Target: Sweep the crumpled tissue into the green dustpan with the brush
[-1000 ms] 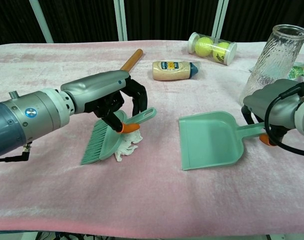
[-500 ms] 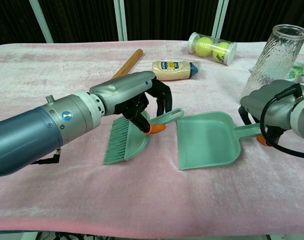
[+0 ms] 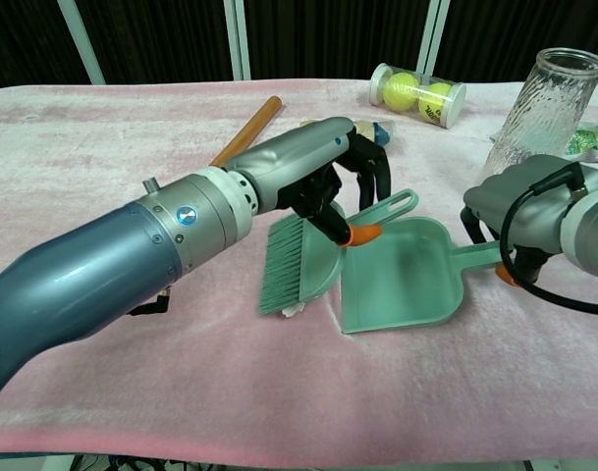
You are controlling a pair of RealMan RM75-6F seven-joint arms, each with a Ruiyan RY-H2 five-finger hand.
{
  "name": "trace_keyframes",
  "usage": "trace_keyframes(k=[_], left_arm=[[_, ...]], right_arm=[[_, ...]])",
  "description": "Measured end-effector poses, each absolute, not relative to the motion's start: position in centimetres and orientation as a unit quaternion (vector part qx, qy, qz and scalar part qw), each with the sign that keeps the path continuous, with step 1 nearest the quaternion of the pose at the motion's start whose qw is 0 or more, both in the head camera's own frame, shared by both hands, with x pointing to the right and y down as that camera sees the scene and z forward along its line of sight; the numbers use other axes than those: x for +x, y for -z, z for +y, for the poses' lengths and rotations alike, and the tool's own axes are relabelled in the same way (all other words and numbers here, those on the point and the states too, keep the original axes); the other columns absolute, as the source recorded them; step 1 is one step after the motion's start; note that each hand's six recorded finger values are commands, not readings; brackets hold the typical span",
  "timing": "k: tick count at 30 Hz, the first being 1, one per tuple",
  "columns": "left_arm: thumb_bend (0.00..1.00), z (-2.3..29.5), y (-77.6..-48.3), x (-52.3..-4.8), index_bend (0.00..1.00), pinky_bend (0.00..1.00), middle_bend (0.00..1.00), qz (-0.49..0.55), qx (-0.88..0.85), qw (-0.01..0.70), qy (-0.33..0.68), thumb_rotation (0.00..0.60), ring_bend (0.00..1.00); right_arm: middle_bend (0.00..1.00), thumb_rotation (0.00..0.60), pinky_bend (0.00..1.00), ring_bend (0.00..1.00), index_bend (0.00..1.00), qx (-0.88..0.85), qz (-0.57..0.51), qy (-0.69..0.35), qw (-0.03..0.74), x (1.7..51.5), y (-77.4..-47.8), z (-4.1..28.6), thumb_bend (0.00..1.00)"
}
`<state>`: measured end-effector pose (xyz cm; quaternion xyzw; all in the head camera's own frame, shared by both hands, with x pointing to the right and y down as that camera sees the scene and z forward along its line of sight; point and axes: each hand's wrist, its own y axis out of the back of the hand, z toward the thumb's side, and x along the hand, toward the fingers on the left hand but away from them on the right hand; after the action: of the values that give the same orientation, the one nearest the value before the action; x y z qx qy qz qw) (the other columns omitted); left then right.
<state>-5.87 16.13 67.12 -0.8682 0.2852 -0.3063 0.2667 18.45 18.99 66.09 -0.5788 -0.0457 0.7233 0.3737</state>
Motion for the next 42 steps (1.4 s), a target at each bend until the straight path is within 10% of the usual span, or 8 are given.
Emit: trace_keyframes(k=[18,42], left_arm=[[0.43,13.5,-64.8,-7.9,0.60,0.97,0.67,0.312,-0.867,0.260,0.290,0.600,0.85],[0.44,16.2,-68.8,-8.6,0.61,0.97,0.67,0.284,-0.870,0.237,0.325,0.600,0.85]], right_arm=[[0.52,0.600,0.75,0.63,0.58,-0.580,-0.041,-0.721,0.377,17.4,-66.0,19.4,0.40],[0.52,0.600,0.75,0.63,0.58,-0.577,-0.031,-0.722,0.381,17.3,-66.4,19.8,0.40]])
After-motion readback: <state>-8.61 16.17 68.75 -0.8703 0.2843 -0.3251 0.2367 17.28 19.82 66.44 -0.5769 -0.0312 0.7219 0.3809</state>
